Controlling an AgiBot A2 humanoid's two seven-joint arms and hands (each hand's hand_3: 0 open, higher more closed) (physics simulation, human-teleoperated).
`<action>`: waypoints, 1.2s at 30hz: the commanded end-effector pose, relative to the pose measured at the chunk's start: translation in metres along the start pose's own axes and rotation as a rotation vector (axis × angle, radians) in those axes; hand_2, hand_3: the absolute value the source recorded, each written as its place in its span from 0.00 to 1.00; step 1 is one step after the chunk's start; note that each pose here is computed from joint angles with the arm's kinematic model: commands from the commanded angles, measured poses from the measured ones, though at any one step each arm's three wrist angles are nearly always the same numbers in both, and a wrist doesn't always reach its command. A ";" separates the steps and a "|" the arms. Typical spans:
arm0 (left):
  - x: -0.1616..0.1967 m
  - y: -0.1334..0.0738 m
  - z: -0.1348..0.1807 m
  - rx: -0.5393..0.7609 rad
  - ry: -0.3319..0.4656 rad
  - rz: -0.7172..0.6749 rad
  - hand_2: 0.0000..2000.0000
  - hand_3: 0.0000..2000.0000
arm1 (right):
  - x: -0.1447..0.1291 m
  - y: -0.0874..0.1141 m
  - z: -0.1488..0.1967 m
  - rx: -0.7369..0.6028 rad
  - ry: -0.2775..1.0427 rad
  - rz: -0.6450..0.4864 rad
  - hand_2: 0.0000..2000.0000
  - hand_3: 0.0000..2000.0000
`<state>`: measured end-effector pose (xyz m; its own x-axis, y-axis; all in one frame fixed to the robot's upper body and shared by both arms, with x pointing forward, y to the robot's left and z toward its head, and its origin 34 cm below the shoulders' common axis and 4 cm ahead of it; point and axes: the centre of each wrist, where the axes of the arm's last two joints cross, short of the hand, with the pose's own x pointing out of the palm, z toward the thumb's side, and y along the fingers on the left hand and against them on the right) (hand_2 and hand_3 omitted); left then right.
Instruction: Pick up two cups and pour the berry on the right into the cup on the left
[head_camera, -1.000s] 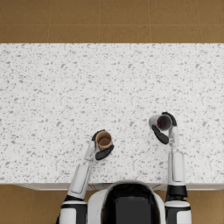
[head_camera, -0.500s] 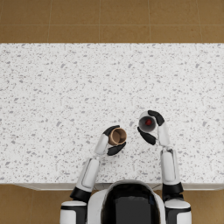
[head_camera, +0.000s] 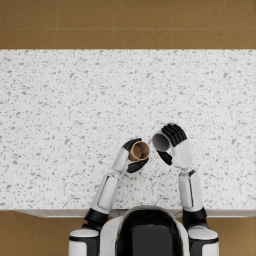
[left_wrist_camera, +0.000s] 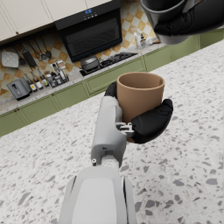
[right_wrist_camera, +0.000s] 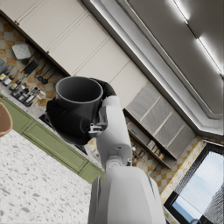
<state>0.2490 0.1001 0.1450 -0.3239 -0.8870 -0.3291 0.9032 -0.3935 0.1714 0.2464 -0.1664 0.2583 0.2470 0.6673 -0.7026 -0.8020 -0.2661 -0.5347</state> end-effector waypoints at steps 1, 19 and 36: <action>0.004 0.007 0.010 0.037 -0.004 -0.011 1.00 0.64 | -0.005 -0.002 0.007 -0.025 0.030 -0.021 1.00 0.64; 0.007 0.015 0.001 -0.001 -0.017 -0.014 1.00 0.64 | -0.011 0.002 0.031 -0.055 0.570 -0.078 1.00 0.64; 0.007 0.017 0.004 0.027 0.070 -0.085 1.00 0.64 | -0.003 0.004 0.047 -0.041 1.050 -0.093 1.00 0.64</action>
<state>0.2587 0.0870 0.1437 -0.3880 -0.8260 -0.4089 0.8662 -0.4784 0.1445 0.2174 -0.1379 0.2743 0.6511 -0.2881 -0.7022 -0.7583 -0.2846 -0.5864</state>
